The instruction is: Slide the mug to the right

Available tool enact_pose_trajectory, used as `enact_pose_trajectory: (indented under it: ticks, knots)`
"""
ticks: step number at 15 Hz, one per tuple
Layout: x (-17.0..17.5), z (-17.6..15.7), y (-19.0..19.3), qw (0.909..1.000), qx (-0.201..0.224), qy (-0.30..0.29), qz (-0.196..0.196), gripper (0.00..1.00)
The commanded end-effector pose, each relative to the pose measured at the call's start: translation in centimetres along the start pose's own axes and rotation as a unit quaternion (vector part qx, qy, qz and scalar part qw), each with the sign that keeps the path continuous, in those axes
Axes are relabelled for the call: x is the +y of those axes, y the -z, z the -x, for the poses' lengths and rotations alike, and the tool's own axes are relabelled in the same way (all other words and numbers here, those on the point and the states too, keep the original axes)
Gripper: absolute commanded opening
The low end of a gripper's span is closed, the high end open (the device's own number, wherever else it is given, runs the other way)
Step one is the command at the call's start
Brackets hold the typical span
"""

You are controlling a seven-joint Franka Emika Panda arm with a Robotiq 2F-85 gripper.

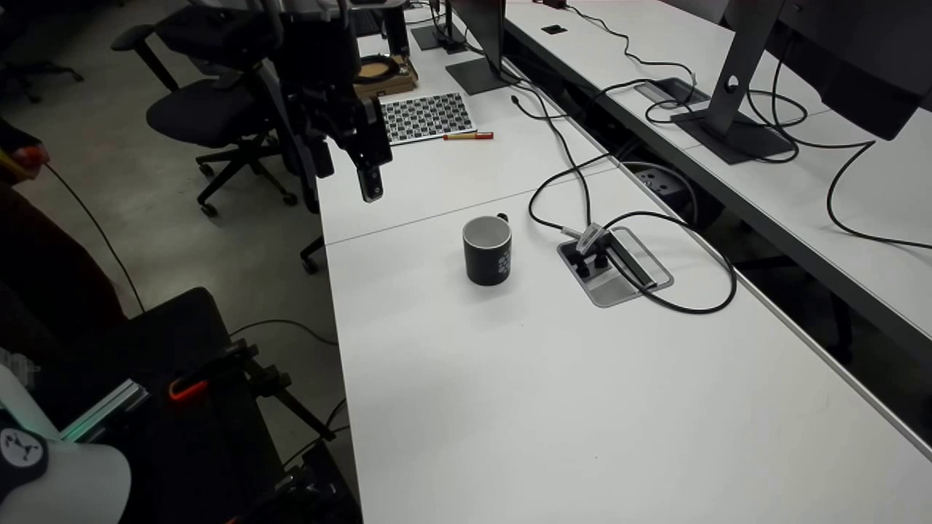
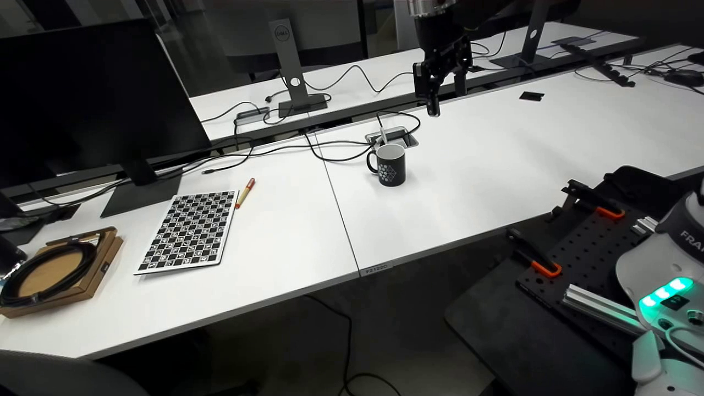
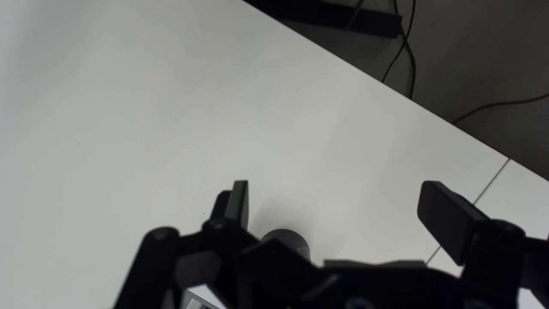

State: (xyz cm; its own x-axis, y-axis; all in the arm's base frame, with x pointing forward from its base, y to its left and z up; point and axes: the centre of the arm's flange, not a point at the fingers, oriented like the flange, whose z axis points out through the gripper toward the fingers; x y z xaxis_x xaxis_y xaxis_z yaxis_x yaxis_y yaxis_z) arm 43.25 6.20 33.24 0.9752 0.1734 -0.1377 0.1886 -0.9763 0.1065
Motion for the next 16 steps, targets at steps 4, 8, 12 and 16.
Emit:
enact_pose_trajectory:
  ticks: [4,8,12,16]
  knots:
    - [-0.9,-3.1,-2.8,0.9992,-0.024,-0.032,0.002,1.00]
    - [-1.6,-6.8,-4.8,0.9990,-0.016,-0.042,0.006,1.00]
    - [-1.4,-10.8,-5.4,0.9987,-0.010,-0.048,0.013,1.00]
    - [-0.6,-10.0,-6.1,0.9979,-0.030,-0.057,0.008,1.00]
